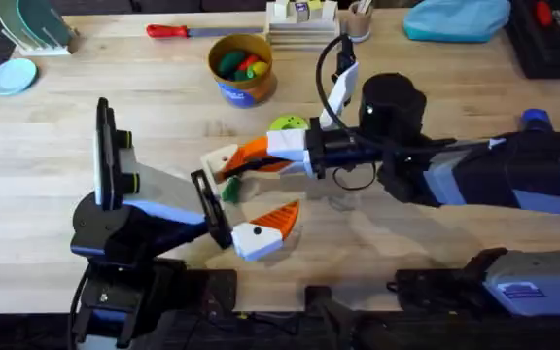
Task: Pick up the gripper from the table and insert it into the empty holder that is missing its gripper. Then pick up a screw, insert it into the mounting hole, and use the screwdriver to tighten it. Finally, clean up the table by picking up the vegetable and placing it into the bucket.
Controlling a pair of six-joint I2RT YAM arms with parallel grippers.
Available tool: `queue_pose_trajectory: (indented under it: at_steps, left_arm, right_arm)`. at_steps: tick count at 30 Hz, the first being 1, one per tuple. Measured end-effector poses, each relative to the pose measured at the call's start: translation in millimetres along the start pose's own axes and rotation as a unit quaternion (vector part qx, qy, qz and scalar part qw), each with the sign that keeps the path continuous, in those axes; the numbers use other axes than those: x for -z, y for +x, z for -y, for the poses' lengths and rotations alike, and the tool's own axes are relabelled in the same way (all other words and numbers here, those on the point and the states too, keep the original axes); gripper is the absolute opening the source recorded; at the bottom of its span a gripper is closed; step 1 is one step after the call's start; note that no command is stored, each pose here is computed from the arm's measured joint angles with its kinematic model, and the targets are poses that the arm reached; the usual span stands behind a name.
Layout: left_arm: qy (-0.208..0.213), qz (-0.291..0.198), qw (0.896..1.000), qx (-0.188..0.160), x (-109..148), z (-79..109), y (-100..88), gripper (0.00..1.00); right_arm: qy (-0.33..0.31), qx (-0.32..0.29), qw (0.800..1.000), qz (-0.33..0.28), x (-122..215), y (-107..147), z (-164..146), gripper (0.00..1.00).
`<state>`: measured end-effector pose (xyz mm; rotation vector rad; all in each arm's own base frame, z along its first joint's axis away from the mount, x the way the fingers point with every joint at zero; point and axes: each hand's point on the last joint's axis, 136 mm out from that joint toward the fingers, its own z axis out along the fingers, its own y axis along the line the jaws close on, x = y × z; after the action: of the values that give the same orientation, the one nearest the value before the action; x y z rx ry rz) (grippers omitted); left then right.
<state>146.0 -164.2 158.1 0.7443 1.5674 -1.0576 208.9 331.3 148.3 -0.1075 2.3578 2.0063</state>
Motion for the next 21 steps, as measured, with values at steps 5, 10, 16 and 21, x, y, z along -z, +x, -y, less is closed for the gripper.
queue_pose_trajectory:
  at_steps: [5,10,16,21]
  left_arm:
    - [0.015,-0.003,1.0,-0.008,-0.4,5.6,1.2,0.993]
    - [0.028,-0.006,1.0,-0.011,-0.6,10.3,2.4,0.992]
    - [0.031,-0.006,0.999,-0.012,-0.6,11.2,2.6,0.993]
    - [0.031,-0.006,0.999,-0.012,-0.6,11.2,2.6,0.993]
  right_arm:
    - [-0.023,0.024,0.999,-0.01,0.4,-0.5,-7.3,0.324]
    - [-0.028,0.023,0.999,-0.018,1.9,0.9,-8.6,0.543]
    - [-0.029,0.025,0.999,-0.019,2.4,1.0,-8.8,0.863]
    - [-0.025,0.05,0.998,0.014,15.1,-18.7,-5.2,0.917]
